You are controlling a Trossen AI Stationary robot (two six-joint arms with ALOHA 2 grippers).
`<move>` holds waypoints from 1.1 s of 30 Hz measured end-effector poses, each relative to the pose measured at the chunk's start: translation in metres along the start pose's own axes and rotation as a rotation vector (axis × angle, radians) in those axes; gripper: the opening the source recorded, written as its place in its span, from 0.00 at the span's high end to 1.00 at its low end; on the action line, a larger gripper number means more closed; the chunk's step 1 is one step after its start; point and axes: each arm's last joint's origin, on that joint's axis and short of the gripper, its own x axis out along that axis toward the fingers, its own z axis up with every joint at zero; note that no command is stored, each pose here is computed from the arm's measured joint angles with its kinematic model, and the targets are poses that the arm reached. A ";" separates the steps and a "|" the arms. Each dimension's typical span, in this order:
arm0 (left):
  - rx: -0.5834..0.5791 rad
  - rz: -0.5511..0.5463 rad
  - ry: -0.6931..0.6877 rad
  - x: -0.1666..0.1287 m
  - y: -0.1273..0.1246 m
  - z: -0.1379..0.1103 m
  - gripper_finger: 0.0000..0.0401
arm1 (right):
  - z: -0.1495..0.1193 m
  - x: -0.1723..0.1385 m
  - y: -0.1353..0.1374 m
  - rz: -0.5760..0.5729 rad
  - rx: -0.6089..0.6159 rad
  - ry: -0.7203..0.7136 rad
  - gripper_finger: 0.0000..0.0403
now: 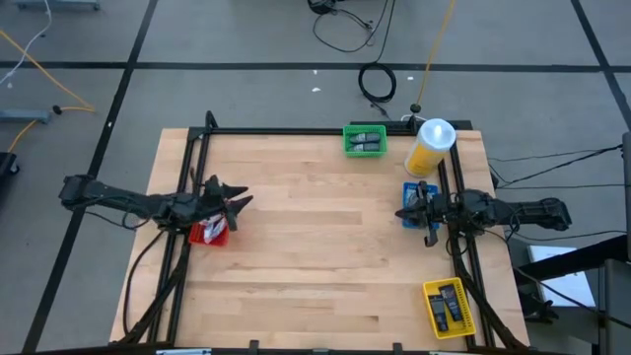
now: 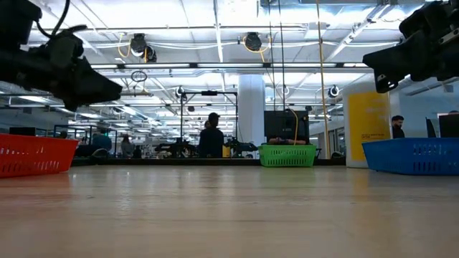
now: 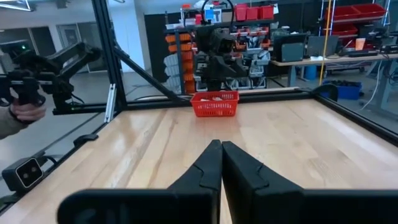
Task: Pick & Place Travel size toiletries
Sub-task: Return to Home Position
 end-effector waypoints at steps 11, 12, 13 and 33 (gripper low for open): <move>0.127 -0.281 -0.043 -0.015 0.000 0.008 0.96 | 0.001 0.000 0.000 -0.001 0.000 -0.011 0.99; 0.134 -0.292 -0.055 -0.016 0.000 0.009 0.96 | 0.001 0.000 0.000 -0.001 0.000 -0.011 0.99; 0.138 -0.288 -0.069 -0.017 0.001 0.010 0.96 | 0.001 0.000 0.000 -0.001 0.000 -0.012 0.99; 0.169 -0.383 -0.099 -0.015 0.015 0.015 0.95 | 0.001 0.000 0.000 -0.001 0.000 -0.016 0.99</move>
